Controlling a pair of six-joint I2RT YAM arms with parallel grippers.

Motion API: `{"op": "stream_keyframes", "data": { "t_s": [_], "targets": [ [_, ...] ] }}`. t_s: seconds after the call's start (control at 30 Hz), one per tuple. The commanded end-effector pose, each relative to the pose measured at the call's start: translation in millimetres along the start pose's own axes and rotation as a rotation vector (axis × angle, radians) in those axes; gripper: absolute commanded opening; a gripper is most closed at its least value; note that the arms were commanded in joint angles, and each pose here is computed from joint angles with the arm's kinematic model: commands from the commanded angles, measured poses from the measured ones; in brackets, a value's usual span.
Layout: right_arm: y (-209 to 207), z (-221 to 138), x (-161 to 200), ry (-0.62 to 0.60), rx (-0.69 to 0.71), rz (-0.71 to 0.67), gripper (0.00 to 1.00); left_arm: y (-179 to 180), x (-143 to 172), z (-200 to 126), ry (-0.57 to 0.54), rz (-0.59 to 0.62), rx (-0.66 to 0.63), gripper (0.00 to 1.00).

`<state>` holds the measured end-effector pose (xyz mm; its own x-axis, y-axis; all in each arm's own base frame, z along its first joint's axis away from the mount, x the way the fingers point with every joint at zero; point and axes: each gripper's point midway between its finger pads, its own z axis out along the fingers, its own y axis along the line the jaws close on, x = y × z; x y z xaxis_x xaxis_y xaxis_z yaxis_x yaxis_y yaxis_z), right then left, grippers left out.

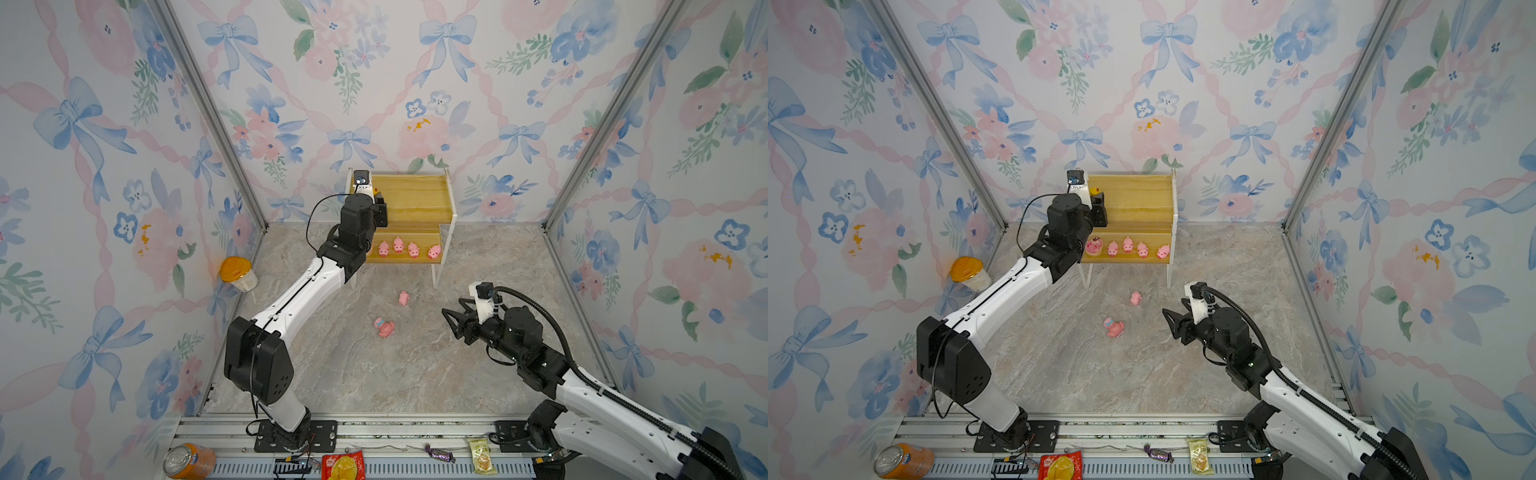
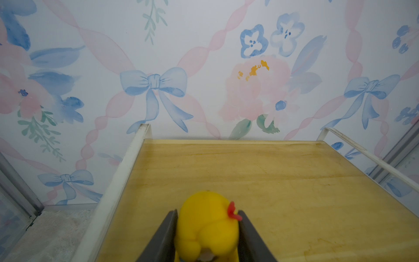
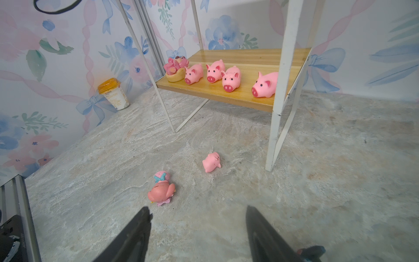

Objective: Organize plastic toys on shelves
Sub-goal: Place the plastic toy on the shelf.

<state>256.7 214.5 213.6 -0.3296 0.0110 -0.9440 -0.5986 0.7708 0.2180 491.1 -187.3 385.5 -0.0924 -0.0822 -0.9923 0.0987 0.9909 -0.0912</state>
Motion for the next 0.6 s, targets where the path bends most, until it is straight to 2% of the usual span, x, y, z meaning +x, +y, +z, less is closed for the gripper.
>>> {"op": "stream_keyframes", "data": {
  "t_s": [0.0, 0.2, 0.57],
  "targets": [
    [-1, 0, -1, -0.020, 0.003, 0.006, 0.69, 0, -10, -9, -0.032, -0.006, 0.002, 0.44],
    [-2, -1, 0, -0.018, 0.002, 0.006, 0.69, -1, -11, -10, -0.033, 0.005, 0.003, 0.48],
    [-1, -1, -2, -0.022, -0.002, 0.006, 0.68, -3, -34, -11, -0.075, 0.012, -0.005, 0.60]
  ]
}}
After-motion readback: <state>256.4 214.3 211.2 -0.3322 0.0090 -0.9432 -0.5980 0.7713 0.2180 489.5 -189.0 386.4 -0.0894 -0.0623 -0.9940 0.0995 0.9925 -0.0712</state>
